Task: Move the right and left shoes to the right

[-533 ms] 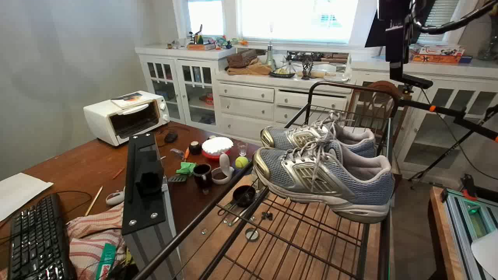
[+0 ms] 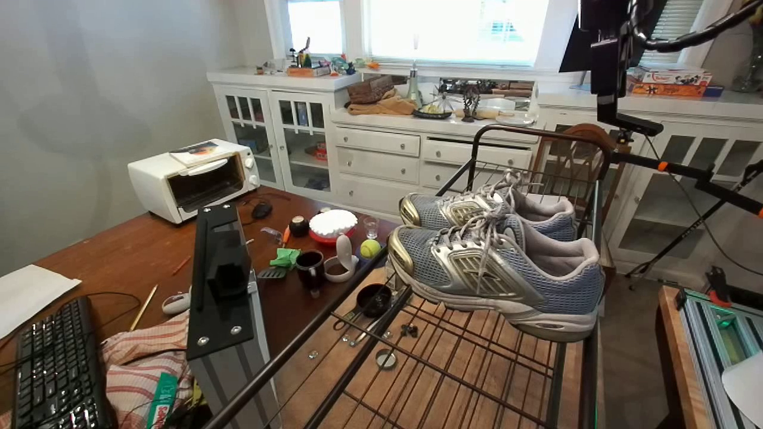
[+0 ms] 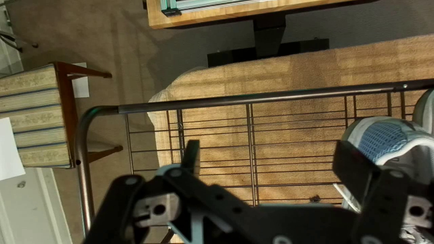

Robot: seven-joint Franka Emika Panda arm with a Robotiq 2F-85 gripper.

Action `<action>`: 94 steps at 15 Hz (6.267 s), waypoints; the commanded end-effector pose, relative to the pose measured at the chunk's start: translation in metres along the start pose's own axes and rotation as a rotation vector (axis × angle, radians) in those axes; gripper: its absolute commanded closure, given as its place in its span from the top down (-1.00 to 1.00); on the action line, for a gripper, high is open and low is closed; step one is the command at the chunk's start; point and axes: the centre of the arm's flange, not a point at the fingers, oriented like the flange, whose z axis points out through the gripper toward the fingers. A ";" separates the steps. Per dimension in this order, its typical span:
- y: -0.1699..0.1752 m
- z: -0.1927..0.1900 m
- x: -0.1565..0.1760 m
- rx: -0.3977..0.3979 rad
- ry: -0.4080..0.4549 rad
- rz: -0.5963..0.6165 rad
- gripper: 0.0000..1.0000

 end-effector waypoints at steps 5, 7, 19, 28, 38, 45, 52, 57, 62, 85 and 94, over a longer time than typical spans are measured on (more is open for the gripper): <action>-0.050 0.000 0.014 -0.041 0.158 -0.111 1.00; -0.066 0.004 0.019 -0.035 0.213 -0.158 1.00; -0.091 0.023 0.032 -0.018 0.314 -0.288 1.00; -0.124 0.038 0.043 0.024 0.329 -0.402 1.00; -0.143 0.056 0.051 0.048 0.388 -0.426 1.00; -0.153 0.067 0.053 0.057 0.411 -0.419 1.00; -0.155 0.074 0.059 0.053 0.382 -0.408 0.16; -0.154 0.064 0.051 0.048 0.378 -0.437 -0.52; -0.135 0.048 0.033 0.031 0.387 -0.433 -0.84; 0.026 0.051 0.002 -0.084 0.476 -0.553 -0.85; 0.038 0.072 0.020 -0.065 0.493 -0.626 -0.85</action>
